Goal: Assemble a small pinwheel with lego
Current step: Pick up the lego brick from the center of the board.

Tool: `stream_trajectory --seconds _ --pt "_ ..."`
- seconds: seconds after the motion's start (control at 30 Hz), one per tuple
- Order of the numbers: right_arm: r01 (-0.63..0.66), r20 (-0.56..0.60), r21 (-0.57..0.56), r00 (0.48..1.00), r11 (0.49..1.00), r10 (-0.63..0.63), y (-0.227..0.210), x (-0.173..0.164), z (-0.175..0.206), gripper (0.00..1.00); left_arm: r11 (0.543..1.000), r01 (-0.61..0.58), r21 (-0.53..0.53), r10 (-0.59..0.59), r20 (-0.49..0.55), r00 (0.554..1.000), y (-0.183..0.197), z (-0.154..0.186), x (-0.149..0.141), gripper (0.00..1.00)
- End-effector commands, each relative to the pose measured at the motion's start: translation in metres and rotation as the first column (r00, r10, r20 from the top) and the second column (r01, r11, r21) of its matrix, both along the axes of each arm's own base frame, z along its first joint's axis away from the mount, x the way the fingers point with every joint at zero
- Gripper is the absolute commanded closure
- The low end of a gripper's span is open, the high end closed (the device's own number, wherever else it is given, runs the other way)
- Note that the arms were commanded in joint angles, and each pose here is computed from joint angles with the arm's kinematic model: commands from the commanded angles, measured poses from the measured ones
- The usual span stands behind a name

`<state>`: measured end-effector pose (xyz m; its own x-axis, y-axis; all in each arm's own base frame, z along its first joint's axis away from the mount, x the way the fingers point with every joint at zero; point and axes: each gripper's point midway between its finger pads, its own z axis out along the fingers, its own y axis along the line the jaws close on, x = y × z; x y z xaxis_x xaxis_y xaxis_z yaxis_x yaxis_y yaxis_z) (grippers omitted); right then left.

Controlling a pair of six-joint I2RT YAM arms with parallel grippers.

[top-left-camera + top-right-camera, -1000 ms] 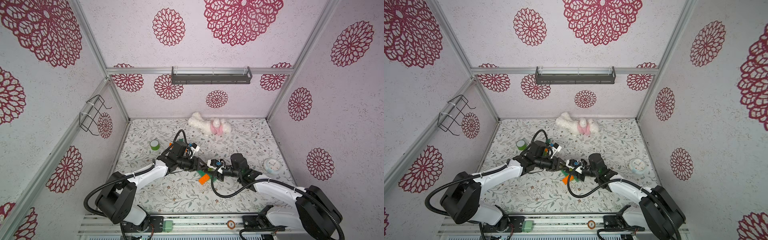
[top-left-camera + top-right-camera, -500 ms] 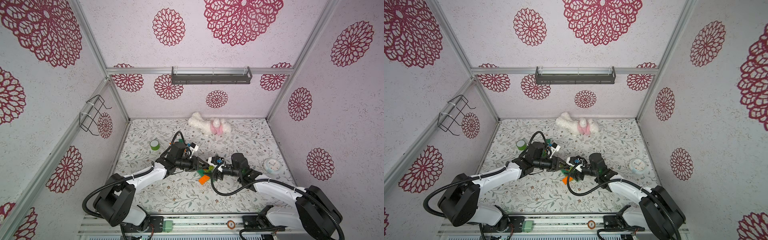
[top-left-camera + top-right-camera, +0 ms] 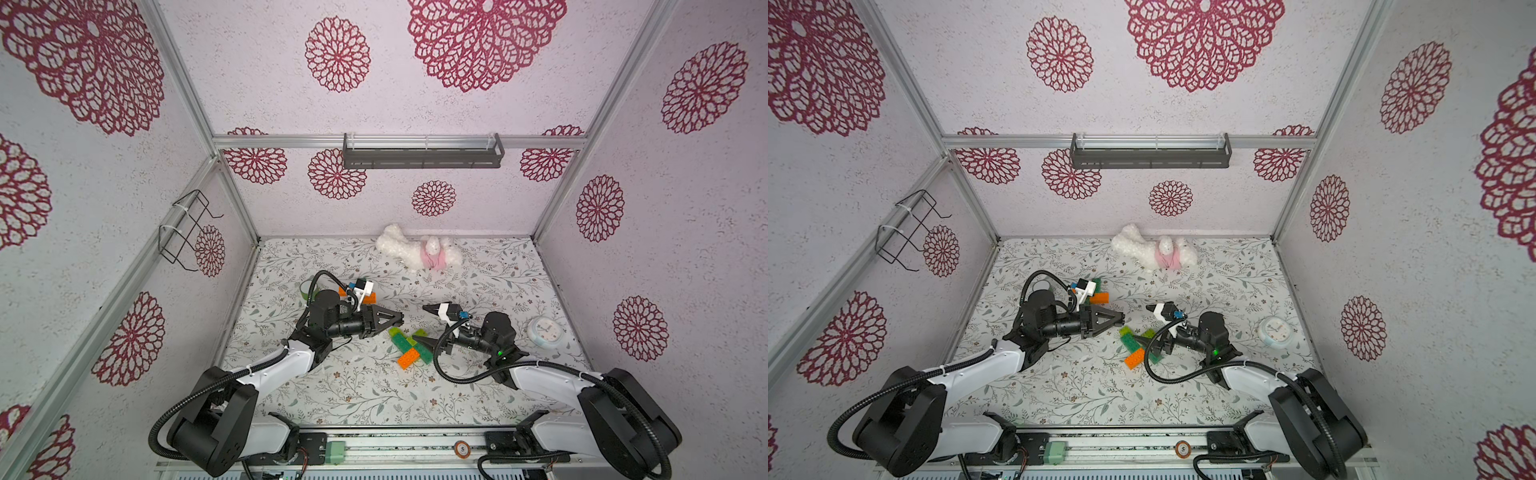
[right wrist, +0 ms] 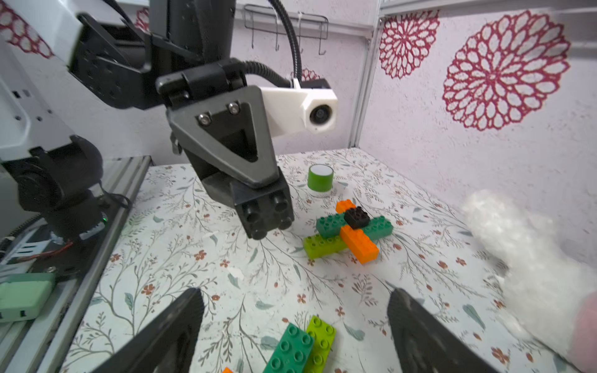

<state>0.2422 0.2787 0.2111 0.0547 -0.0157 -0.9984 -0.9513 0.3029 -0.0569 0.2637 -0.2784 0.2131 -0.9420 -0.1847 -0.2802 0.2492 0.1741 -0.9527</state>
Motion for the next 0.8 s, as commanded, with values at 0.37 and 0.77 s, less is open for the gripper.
stream_trajectory --seconds 0.37,0.77 --pt "-0.228 0.105 0.105 0.97 0.968 0.217 0.03 -0.021 0.045 0.18 0.99 0.105 -0.097 -0.092 0.125 0.988 -0.009 0.035 -0.018 0.81" --pt "-0.21 0.107 0.11 0.974 0.972 0.198 0.036 -0.016 0.045 0.37 0.989 0.114 -0.097 -0.104 0.105 0.989 -0.015 0.027 -0.02 0.81"
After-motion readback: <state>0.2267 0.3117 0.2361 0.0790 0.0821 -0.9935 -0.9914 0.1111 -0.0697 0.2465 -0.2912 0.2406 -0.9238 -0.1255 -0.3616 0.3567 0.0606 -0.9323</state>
